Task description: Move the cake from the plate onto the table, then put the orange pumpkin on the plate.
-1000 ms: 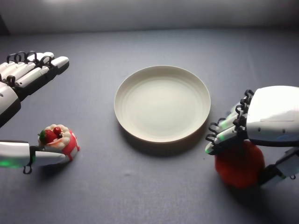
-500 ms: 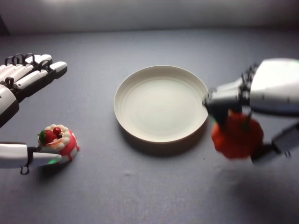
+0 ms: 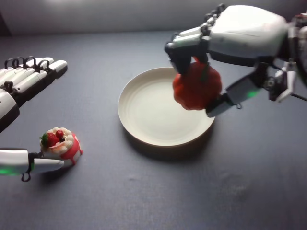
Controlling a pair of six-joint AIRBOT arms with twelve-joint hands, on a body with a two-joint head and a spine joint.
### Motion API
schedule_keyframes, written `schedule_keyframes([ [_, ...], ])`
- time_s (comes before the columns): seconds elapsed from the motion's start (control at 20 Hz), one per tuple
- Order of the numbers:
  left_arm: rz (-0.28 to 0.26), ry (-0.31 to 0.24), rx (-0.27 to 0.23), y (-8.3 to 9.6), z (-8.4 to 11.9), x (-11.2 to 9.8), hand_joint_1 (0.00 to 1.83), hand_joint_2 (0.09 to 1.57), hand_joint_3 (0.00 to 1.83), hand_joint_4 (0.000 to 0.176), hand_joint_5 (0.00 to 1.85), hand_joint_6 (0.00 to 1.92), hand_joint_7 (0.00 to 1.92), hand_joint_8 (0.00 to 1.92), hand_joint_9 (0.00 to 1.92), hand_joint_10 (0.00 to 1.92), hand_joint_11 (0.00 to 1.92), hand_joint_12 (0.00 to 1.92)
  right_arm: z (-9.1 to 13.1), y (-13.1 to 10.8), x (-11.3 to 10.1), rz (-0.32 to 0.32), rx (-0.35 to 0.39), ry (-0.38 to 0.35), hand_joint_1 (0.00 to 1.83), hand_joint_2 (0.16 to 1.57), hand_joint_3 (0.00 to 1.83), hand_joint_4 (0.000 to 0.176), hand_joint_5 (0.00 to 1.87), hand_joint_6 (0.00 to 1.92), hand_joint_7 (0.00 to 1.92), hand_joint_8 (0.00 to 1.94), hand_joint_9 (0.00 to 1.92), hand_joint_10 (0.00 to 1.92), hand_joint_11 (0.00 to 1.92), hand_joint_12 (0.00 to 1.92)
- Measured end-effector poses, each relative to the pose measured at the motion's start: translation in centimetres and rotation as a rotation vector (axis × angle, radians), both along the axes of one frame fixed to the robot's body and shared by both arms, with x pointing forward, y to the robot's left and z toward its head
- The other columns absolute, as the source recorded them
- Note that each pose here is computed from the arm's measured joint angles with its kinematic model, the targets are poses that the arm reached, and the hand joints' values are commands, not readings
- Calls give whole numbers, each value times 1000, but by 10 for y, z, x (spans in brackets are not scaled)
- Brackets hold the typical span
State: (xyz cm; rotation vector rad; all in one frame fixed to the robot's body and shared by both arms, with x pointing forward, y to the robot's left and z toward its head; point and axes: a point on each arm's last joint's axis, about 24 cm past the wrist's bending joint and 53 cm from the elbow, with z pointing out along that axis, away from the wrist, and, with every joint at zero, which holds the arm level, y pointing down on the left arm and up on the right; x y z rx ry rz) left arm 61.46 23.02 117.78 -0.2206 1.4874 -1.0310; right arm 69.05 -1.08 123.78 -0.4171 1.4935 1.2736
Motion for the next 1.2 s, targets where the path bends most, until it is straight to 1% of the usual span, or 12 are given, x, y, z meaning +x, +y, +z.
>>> schedule_keyframes([
  [0.15, 0, 0, -9, -1, -1, 0, 763, 823, 0, 107, 0, 0, 0, 0, 0, 0, 0, 310, -22, 21, 19, -38, -57, 32, 1197, 1004, 5, 0, 599, 1702, 723, 1835, 854, 1918, 966, 1921],
  [0.2, -6, 3, -11, -4, -3, -1, 746, 814, 0, 134, 0, 0, 0, 0, 0, 0, 0, 328, -30, 27, 23, -46, -78, 42, 1036, 1163, 12, 29, 739, 1390, 634, 1560, 813, 1713, 923, 1880],
  [0.25, -10, 3, -9, -5, -3, -2, 748, 813, 0, 143, 0, 0, 0, 0, 0, 0, 0, 358, -33, 29, 25, -52, -85, 48, 985, 1072, 0, 0, 599, 969, 654, 1073, 768, 1277, 786, 1635],
  [0.3, -12, -1, -10, -5, -2, -2, 724, 817, 0, 145, 0, 0, 0, 0, 5, 1, 0, 431, -39, 32, 28, -63, -105, 54, 874, 1042, 0, 0, 547, 543, 615, 674, 697, 905, 651, 1342],
  [0.35, -7, -5, -15, -4, -1, -2, 714, 822, 1, 147, 0, 0, 0, 0, 10, 2, 0, 488, -42, 33, 30, -68, -119, 53, 743, 1022, 0, 37, 446, 268, 484, 393, 526, 732, 333, 1326],
  [0.45, -3, -5, -17, -3, 0, -1, 725, 831, 3, 143, 0, 0, 0, 0, 2, 0, 0, 464, -49, 35, 34, -81, -143, 59, 600, 1008, 0, 61, 302, 28, 358, 73, 324, 449, 31, 1192],
  [0.5, -7, -5, -18, -4, 0, -2, 726, 828, 1, 145, 0, 0, 0, 0, 3, 1, 0, 461, -50, 35, 34, -82, -147, 61, 598, 986, 0, 83, 245, 5, 300, 17, 300, 202, 5, 940],
  [0.75, -6, -5, -20, -3, 0, -2, 722, 818, 0, 144, 0, 0, 0, 0, 0, 0, 0, 413, -51, 41, 26, -62, -151, 58, 698, 929, 0, 64, 225, 1, 243, 1, 278, 3, 0, 884],
  [0.85, -11, -8, -27, -4, 1, -2, 772, 833, 4, 103, 0, 0, 0, 0, 6, 1, 0, 436, -44, 40, 16, -39, -136, 53, 624, 917, 0, 71, 169, 0, 252, 2, 328, 13, 0, 957],
  [1.0, -9, -8, -45, -2, 2, -4, 773, 837, 3, 114, 0, 0, 0, 0, 4, 0, 0, 366, -10, 3, 6, -39, -30, 47, 686, 878, 0, 60, 121, 1, 167, 2, 208, 3, 0, 841],
  [1.05, -6, -7, -46, -1, 2, -4, 783, 839, 3, 121, 0, 0, 0, 0, 6, 0, 0, 339, 0, -10, 5, -45, -2, 37, 708, 873, 0, 95, 70, 3, 116, 7, 126, 9, 0, 630],
  [1.2, -11, -13, -72, 1, 3, -10, 810, 813, 0, 150, 0, 0, 0, 0, 0, 0, 0, 255, 18, -47, -5, -74, 72, 17, 721, 883, 0, 98, 66, 7, 137, 7, 108, 5, 0, 308],
])
